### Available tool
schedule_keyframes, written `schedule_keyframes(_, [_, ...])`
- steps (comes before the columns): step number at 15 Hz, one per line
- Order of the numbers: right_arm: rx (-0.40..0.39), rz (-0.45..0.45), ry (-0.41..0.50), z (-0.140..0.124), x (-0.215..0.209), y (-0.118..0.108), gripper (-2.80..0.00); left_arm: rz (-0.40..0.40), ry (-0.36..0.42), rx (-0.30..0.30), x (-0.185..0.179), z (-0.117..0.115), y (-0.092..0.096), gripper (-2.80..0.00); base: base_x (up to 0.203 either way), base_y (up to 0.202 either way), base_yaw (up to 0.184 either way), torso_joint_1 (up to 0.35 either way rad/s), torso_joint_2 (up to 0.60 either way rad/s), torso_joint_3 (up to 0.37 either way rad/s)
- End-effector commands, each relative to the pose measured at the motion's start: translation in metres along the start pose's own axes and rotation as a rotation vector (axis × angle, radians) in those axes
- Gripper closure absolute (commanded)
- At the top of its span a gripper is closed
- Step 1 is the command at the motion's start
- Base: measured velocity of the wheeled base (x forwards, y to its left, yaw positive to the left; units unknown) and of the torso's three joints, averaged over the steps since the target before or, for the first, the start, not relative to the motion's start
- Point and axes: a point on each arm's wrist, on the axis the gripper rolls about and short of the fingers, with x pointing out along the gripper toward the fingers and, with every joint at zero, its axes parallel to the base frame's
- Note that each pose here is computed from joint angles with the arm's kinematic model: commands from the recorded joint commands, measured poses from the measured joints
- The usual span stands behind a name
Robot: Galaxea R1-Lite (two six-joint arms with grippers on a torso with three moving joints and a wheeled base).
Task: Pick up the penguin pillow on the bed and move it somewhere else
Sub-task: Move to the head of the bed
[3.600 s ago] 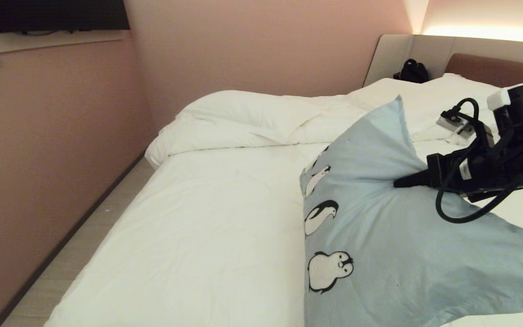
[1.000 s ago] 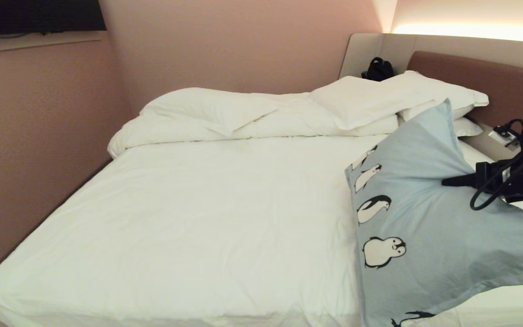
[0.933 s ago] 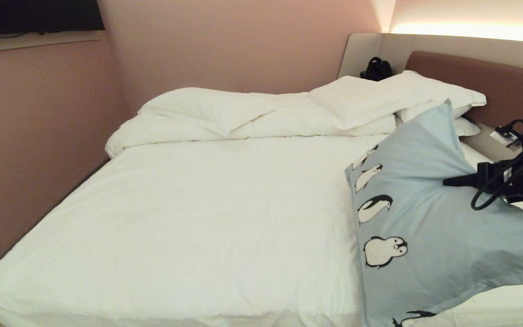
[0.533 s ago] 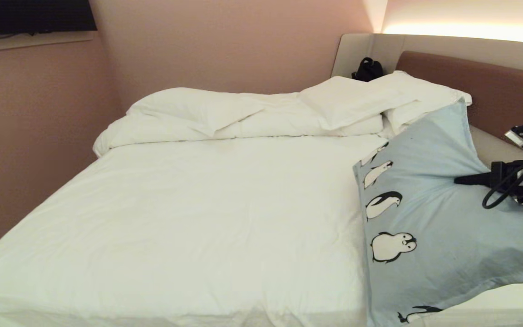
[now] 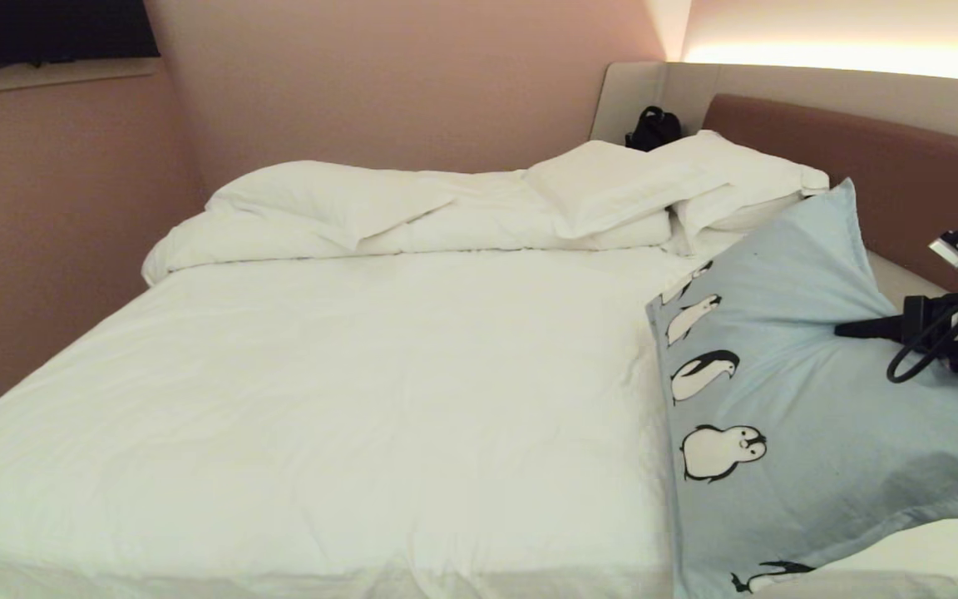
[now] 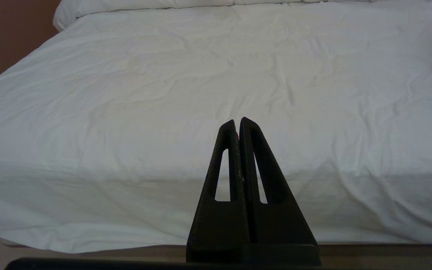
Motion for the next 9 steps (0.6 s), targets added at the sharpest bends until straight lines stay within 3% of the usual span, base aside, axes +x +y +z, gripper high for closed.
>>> schedule_keyframes(1, [0.0, 0.003, -0.002, 0.0002, -0.0015, 0.0, 0.0, 0.001, -0.001, 0.0, 0.0, 0.0001, 0.0, 0.0, 0.0, -0.195, -0.002, 0.002, 0.0, -0.001])
schedule_keyframes(9, [0.004, 0.052, -0.013, 0.0003, -0.0063, -0.0021, 0.0, 0.001, -0.001, 0.0, 0.0, 0.0001, 0.0, 0.0, 0.0, -0.192, 0.0, 0.002, 0.0, 0.004])
